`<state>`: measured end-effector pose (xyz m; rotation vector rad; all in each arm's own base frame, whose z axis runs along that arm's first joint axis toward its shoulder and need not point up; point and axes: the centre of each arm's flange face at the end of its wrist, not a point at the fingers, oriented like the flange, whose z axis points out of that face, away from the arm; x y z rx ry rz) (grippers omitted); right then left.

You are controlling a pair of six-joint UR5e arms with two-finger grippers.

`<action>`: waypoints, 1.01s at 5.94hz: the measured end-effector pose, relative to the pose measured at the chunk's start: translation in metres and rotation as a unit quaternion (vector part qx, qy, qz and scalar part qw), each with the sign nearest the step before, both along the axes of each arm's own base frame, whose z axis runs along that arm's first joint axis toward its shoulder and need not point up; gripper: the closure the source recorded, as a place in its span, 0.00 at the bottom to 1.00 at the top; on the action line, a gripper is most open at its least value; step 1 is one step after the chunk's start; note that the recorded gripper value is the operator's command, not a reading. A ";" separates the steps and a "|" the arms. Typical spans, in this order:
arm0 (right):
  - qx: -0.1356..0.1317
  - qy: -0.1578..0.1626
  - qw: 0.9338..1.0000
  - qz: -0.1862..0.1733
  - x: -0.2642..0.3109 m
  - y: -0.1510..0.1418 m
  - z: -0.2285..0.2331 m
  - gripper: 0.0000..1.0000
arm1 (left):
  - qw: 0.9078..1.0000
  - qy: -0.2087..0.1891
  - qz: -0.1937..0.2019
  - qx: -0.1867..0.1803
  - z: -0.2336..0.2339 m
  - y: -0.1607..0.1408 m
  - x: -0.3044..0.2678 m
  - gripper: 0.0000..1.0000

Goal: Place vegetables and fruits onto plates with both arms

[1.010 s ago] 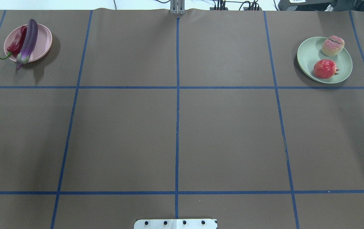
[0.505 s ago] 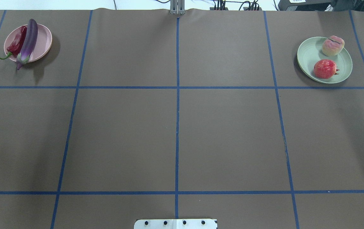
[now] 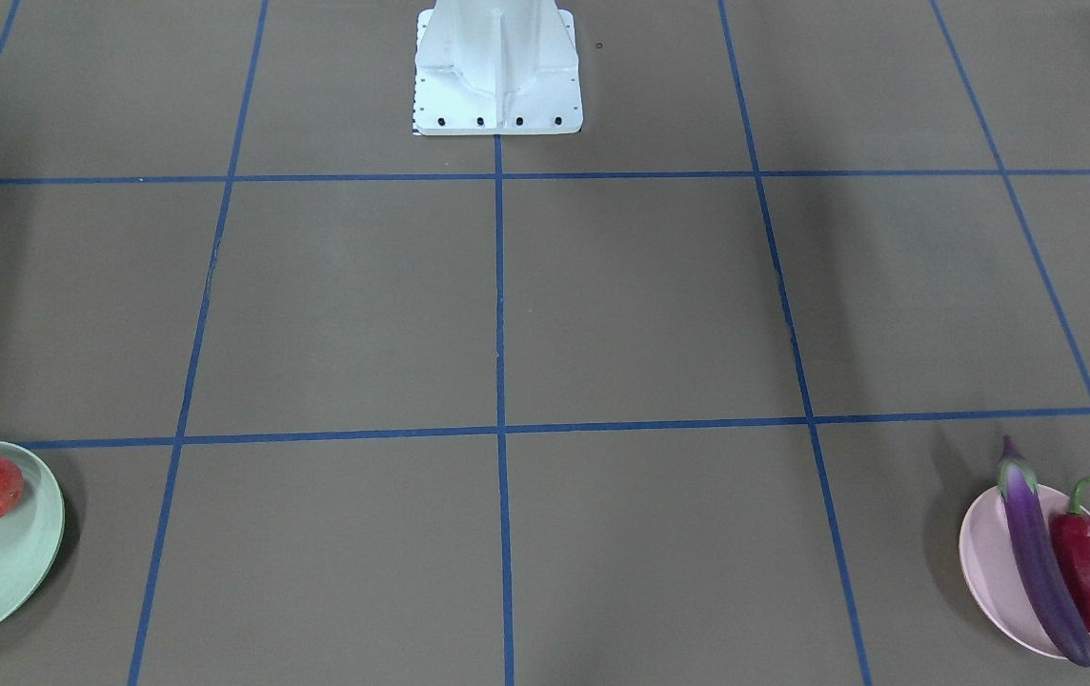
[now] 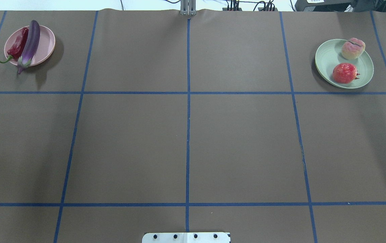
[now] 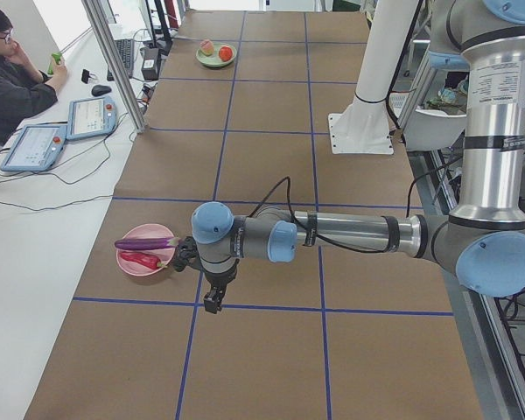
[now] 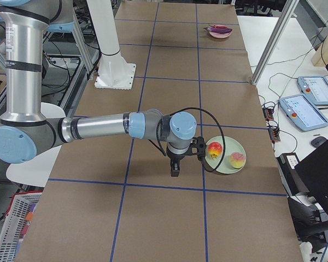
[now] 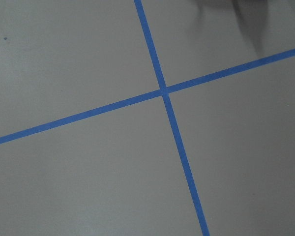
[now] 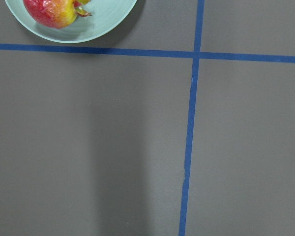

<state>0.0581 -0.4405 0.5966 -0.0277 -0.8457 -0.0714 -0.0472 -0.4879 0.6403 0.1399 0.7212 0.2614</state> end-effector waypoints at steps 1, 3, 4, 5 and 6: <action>-0.001 0.000 1.000 0.000 0.000 0.000 0.000 0.00 | 1.000 0.000 0.000 0.000 0.000 0.000 0.000 0.00; 0.000 0.000 1.000 0.000 0.000 -0.001 0.000 0.00 | 1.000 0.000 -0.001 0.001 -0.001 -0.001 0.000 0.00; 0.001 0.000 1.000 0.000 0.000 -0.001 0.000 0.00 | 1.000 0.000 -0.001 0.000 -0.002 -0.001 0.000 0.00; 0.002 0.000 1.000 0.000 0.000 -0.001 -0.001 0.00 | 1.000 0.000 -0.002 0.001 -0.002 -0.002 0.000 0.00; 0.003 0.000 1.000 0.000 0.000 -0.002 -0.002 0.00 | 1.000 0.000 -0.002 0.001 -0.003 -0.002 0.000 0.00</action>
